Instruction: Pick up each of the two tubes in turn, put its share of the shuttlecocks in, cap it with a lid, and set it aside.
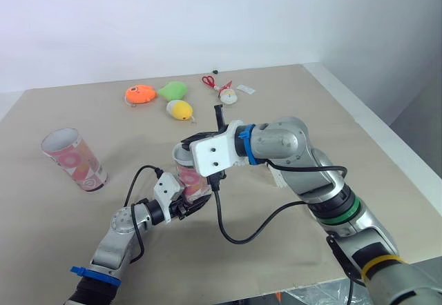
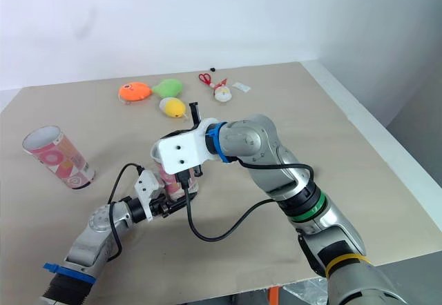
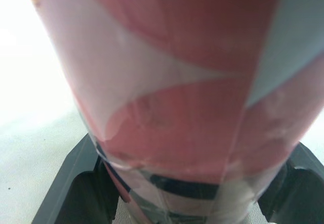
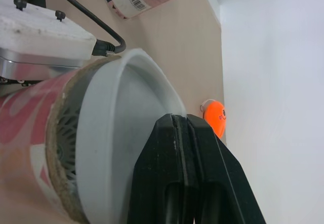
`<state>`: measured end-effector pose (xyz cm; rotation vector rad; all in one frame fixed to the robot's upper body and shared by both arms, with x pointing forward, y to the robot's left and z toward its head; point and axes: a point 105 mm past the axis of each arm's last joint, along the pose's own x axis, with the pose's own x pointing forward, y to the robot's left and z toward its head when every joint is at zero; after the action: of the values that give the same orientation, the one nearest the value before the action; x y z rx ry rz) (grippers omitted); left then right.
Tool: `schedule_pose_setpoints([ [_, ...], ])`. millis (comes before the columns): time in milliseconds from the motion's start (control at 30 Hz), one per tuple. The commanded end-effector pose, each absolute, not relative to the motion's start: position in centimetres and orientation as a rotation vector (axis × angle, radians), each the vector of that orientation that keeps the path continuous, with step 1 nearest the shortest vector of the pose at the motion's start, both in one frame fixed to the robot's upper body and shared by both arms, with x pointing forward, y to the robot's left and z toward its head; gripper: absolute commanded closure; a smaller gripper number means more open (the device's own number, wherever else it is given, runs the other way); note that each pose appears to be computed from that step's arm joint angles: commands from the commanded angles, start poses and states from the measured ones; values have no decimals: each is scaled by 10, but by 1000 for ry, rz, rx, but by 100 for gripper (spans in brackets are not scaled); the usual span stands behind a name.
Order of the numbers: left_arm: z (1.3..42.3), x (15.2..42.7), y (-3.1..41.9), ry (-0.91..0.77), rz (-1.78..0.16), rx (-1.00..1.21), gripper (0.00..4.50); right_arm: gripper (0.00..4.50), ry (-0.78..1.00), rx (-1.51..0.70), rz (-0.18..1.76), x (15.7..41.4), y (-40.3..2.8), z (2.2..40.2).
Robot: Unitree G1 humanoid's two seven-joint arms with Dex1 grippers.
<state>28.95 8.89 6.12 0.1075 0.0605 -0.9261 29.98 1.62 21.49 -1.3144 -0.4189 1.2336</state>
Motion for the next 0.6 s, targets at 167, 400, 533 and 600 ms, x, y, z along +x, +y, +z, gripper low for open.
schedule_pose_setpoints([
  [167, 43, 288, 89, 140, -915, 114, 158, 445, -218, -1343, 1420, 294, 21, 151],
  [400, 44, 288, 89, 139, -916, 115, 158, 445, -229, -1386, 1404, 298, 22, 143],
  [533, 44, 288, 89, 139, -917, 115, 158, 445, -210, -1470, 1374, 306, 15, 130],
  [600, 44, 288, 89, 140, -918, 115, 158, 445, -215, -1466, 1361, 308, 15, 128],
])
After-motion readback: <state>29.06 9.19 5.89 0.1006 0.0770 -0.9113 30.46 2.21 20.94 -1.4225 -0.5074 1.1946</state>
